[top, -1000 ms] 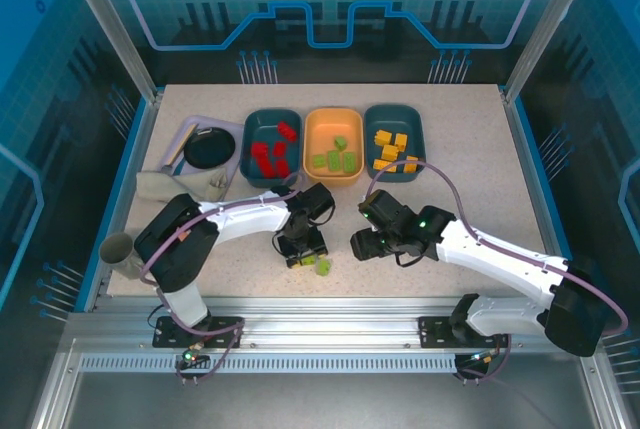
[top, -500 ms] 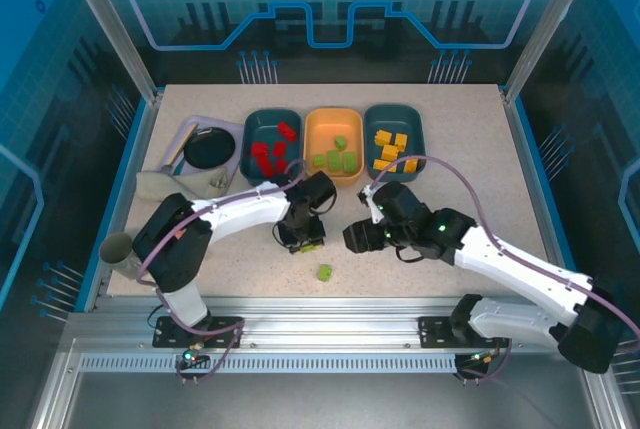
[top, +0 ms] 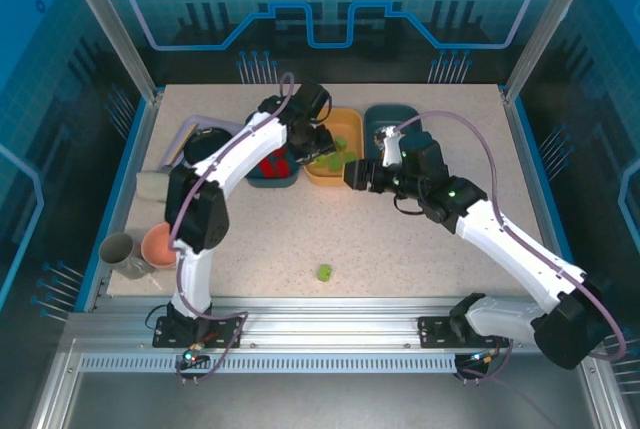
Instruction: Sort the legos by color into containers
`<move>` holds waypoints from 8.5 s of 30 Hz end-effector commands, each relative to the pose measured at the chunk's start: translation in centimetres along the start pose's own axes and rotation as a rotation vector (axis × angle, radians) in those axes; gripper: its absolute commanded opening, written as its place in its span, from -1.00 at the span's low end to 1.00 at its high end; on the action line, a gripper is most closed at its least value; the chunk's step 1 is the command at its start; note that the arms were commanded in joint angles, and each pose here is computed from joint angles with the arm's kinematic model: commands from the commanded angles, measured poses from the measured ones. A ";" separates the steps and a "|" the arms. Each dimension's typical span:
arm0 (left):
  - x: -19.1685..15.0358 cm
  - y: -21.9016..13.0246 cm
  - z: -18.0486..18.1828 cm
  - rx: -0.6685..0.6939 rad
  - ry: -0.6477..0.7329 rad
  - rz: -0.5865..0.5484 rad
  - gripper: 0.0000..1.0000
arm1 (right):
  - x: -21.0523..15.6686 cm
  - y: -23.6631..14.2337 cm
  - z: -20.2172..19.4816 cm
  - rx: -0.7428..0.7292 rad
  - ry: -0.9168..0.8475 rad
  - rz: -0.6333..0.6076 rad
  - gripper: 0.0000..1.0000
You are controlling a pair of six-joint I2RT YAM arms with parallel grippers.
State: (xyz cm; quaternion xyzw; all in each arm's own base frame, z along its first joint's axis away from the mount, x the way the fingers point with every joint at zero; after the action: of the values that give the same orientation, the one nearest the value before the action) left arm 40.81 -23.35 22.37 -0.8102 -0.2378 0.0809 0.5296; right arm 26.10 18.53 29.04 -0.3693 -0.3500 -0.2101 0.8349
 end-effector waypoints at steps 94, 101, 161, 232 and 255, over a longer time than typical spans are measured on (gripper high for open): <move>-24.2 -18.8 26.5 -0.448 0.107 0.100 0.53 | -23.6 10.1 4.9 -0.727 0.254 0.653 -0.52; -22.8 -18.5 24.6 -0.469 0.051 0.086 0.52 | -17.3 8.5 6.6 -0.678 0.048 0.564 -0.66; -2.3 -14.8 12.3 -0.435 -0.172 -0.155 0.54 | 8.8 20.6 -5.5 -0.327 -0.021 0.373 0.02; 2.2 -1.3 27.2 0.087 0.380 -0.968 0.98 | -6.6 0.8 -23.3 -0.713 -0.373 -0.251 1.00; 2.3 -1.2 27.2 0.089 0.378 -0.969 0.98 | -6.6 0.8 -23.3 -0.711 -0.376 -0.249 1.00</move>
State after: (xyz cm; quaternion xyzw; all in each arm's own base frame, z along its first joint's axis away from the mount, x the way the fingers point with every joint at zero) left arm 31.95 0.24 11.93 -0.5858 -0.4763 -0.3016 0.5823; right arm 31.53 1.56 11.84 -0.6276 -0.4302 -0.3371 0.5544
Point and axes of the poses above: each hand's point on the last joint's axis, 136 mm out from that joint toward the fingers, its own y axis out along the fingers, its own z axis along the line the jaws close on, x = y × z, the point moved 8 cm from there along -y, back along the fingers, and after that the axes turned 5 degrees about -y, right-handed, at the moved point
